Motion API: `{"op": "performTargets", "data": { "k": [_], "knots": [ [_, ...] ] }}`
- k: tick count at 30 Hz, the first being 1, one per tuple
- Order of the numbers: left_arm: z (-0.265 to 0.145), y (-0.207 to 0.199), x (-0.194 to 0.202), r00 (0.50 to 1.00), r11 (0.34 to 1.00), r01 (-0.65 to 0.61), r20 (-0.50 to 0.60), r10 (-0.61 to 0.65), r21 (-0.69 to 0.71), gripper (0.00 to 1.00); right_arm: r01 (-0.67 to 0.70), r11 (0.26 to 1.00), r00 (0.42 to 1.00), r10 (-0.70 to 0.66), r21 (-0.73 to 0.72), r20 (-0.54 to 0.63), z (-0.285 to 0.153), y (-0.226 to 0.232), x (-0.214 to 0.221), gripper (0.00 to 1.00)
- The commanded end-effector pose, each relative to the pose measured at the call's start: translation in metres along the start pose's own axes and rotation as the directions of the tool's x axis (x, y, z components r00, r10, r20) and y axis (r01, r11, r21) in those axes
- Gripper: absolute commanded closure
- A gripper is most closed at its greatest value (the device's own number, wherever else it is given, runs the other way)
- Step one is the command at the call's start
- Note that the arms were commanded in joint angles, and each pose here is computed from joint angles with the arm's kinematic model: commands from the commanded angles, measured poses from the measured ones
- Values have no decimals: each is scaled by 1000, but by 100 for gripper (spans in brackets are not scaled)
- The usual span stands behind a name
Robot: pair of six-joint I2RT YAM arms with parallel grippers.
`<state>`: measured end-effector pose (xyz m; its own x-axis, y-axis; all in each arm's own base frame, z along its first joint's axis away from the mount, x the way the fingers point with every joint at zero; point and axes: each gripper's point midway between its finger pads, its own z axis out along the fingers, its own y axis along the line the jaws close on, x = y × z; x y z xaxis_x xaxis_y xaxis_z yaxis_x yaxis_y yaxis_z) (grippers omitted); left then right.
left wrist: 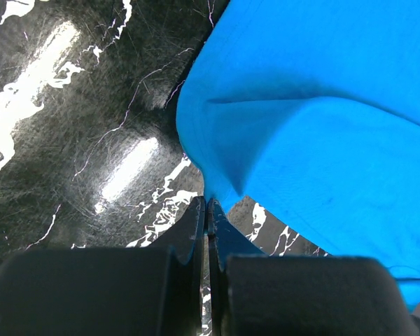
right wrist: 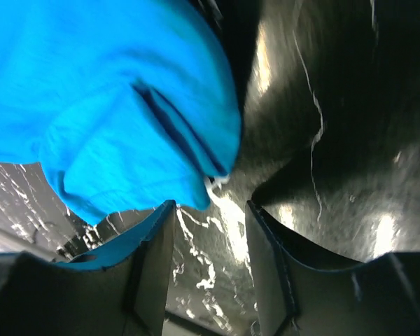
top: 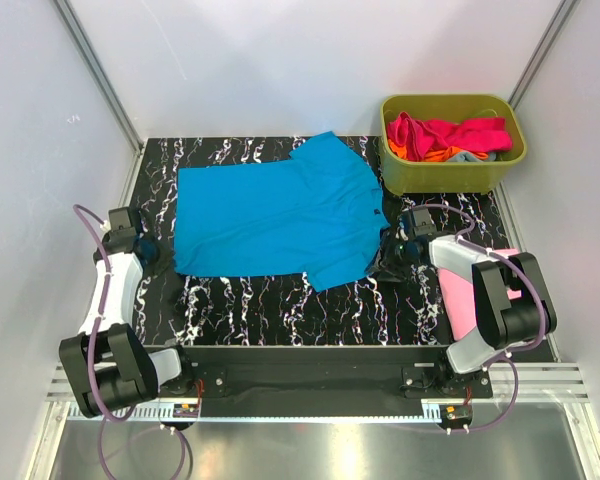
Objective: Fold and stack the t-shirts
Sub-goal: Flatten the tshirt out
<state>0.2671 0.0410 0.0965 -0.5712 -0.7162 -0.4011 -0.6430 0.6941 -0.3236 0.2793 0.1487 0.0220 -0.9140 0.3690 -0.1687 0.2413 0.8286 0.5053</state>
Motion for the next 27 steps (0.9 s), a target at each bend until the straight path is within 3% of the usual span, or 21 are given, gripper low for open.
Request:
{"op": "performTargets", "data": {
  "k": [1,17,27],
  "knots": [
    [0,-7,-15,998,1000,-19,55,18,18,100,141,990,984,-141,2,113,-4,10,-35,49],
    [5,-11,-13,999,999,-19,27,18,32,100,77,996,997,-76,-46,14,17,8,-15,66],
    [6,-9,-15,999,1000,-18,32,17,17,100,50,996,999,-50,-69,7,8,12,-5,65]
  ]
}}
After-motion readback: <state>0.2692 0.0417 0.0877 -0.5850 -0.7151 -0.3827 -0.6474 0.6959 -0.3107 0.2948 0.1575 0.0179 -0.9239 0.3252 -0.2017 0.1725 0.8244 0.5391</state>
